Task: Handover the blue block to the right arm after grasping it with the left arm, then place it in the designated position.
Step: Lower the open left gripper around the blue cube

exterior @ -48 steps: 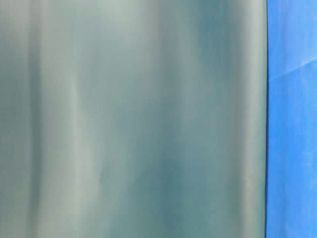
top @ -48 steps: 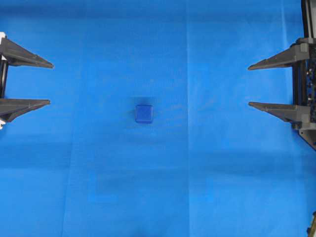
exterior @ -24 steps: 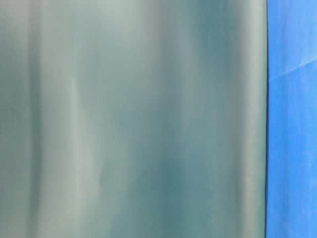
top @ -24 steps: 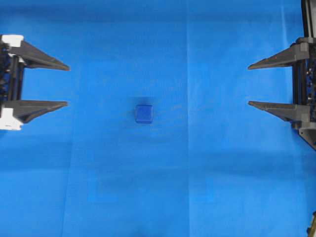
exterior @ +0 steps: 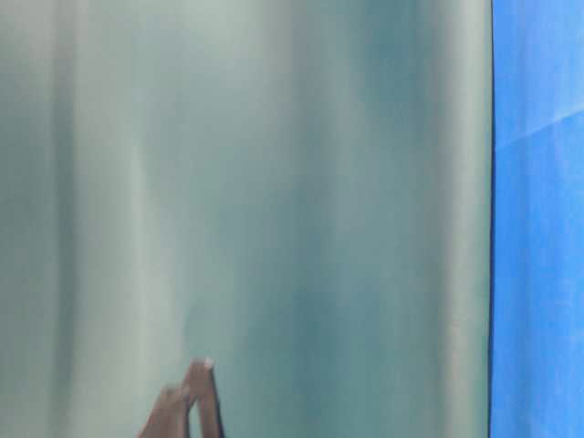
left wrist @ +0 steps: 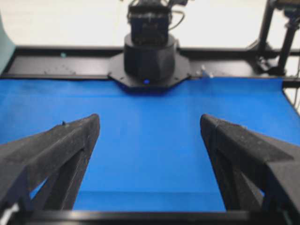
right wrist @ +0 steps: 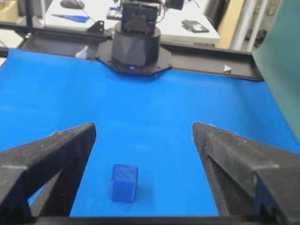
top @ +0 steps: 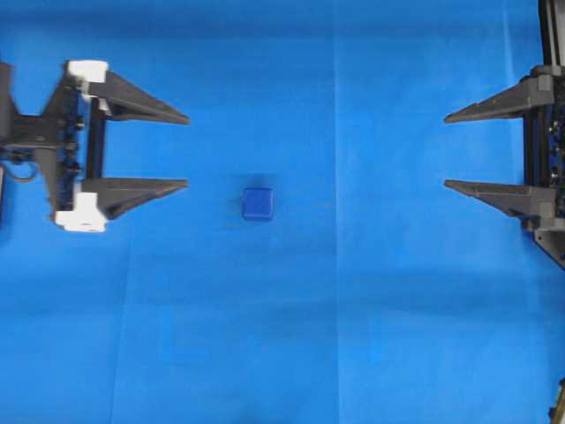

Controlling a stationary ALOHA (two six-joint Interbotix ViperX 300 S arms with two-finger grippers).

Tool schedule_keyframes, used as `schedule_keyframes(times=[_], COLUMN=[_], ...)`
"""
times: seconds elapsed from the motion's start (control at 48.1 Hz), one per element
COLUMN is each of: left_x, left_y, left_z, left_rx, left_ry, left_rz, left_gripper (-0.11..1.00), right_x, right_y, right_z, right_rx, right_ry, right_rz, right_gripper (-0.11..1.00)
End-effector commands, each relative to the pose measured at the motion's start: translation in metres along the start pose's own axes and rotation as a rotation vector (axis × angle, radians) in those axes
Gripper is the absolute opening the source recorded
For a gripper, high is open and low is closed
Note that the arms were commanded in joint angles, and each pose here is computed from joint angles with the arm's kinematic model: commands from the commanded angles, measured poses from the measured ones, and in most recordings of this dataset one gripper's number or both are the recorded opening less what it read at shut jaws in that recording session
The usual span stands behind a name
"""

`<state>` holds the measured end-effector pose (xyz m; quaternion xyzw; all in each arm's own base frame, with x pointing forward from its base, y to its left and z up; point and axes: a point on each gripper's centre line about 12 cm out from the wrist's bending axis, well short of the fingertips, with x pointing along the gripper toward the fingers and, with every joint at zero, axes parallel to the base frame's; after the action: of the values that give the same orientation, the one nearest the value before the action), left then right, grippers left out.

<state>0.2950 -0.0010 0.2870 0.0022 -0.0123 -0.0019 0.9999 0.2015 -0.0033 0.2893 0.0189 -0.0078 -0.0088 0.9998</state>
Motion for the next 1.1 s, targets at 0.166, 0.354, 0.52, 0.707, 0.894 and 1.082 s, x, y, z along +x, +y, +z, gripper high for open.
schedule_keyframes(times=[0.166, 0.354, 0.52, 0.707, 0.894, 1.082], left_x=[0.042, 0.054, 0.054, 0.06, 0.07, 0.082], left_y=[0.002, 0.004, 0.005, 0.005, 0.004, 0.0], left_z=[0.01, 0.008, 0.005, 0.007, 0.01, 0.008], left_rx=[0.006, 0.004, -0.01, -0.027, -0.047, -0.044], left_ry=[0.002, 0.043, 0.081, 0.181, 0.394, 0.589], left_rz=[0.004, 0.01, 0.013, 0.016, 0.019, 0.011], left_gripper=[0.92, 0.92, 0.92, 0.91, 0.91, 0.91], right_x=[0.003, 0.002, 0.002, 0.003, 0.003, 0.003], right_y=[0.0, 0.0, 0.0, 0.0, 0.0, 0.0], right_z=[0.012, 0.013, 0.013, 0.013, 0.014, 0.013], right_rx=[0.005, 0.006, 0.005, 0.005, 0.005, 0.003], right_ry=[-0.035, -0.038, -0.038, -0.035, -0.035, -0.028], right_rz=[0.0, -0.001, 0.001, 0.001, -0.001, 0.0], right_gripper=[0.97, 0.97, 0.97, 0.97, 0.97, 0.97])
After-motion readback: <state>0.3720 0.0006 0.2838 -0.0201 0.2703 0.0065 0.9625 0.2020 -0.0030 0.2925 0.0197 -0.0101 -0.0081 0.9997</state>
